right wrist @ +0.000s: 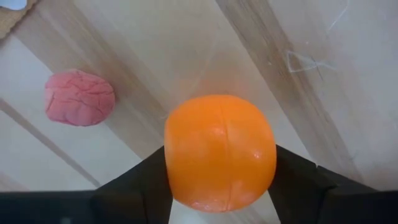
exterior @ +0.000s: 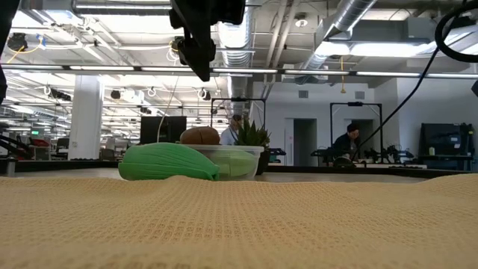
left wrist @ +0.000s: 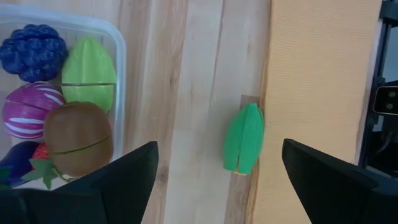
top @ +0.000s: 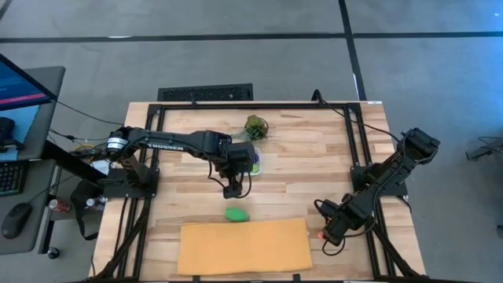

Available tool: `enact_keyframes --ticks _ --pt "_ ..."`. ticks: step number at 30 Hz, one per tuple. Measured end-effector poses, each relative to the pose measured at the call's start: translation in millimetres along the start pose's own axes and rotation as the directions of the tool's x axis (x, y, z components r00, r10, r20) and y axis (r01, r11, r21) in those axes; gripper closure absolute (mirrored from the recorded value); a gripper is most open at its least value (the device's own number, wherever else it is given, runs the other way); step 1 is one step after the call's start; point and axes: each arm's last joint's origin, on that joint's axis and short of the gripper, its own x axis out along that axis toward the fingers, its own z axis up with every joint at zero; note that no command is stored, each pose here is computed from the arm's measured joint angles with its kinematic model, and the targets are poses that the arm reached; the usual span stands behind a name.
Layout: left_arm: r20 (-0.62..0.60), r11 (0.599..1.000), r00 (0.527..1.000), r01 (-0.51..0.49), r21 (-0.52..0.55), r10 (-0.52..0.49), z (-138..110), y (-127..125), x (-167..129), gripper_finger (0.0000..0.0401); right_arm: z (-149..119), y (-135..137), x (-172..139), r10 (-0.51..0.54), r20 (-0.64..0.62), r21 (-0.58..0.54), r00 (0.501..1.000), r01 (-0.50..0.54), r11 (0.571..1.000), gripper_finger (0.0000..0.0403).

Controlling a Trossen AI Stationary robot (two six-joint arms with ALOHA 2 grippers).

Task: Pick and placing Produce into tupperware
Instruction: Put the orange into the transparent bin

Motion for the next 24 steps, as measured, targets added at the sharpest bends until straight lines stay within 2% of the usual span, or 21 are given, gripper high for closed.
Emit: enact_keyframes --ticks 17,24 --pt "0.003 1.0 1.0 -0.014 0.0 0.014 0.1 0.4 0.0 0.0069 0.3 1.1 0.0 0.012 0.004 -0.002 1.0 -0.012 1.0 0.0197" --pt "0.003 1.0 1.0 -0.015 0.009 0.015 0.1 0.4 0.0 0.0069 2.3 -0.4 -7.9 0.044 0.08 0.024 0.996 -0.046 0.999 0.0195"
